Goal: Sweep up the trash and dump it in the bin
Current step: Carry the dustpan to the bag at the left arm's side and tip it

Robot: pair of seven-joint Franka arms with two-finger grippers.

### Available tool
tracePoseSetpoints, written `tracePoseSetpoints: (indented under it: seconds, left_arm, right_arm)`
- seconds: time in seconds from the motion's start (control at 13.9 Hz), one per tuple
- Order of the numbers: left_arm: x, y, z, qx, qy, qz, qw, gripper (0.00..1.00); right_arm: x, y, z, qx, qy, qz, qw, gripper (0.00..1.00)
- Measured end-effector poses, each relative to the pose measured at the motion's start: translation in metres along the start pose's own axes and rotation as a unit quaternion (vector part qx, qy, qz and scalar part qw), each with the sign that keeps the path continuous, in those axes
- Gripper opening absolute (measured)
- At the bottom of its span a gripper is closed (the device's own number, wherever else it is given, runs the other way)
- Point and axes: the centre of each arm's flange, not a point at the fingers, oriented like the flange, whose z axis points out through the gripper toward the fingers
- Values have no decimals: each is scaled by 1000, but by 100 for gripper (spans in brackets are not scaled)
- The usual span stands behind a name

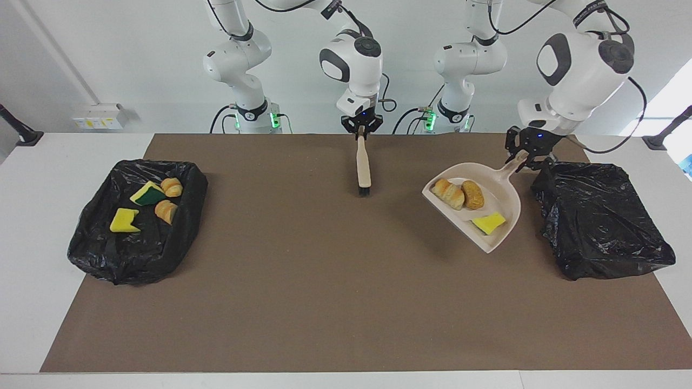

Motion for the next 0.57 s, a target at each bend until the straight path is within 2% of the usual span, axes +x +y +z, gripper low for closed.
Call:
tracePoseSetpoints:
  seconds: [0.14,0.22,0.36,0.43,0.57]
  left_arm:
    - [-44,-26,-14,3,8,20,1000,31]
    - [-67,-37,-21,6,12,29,1000,31]
    - [-111,-55,-34,8,18,14,1000,31]
    - [-132,-62,-40,6,19,-2,1000,31]
    - [-168,-74,-51,2,21,-28,999,31]
  right_arm:
    - [-1,-4,5,-4,1,-2,1000,26]
    - [0,-3,4,-5,2,-2,1000,32]
    - [6,-2,-6,-14,-1,0,1000,54]
    - [11,-2,-16,-19,-4,3,1000,67]
    - [25,2,-44,-25,-6,8,1000,87]
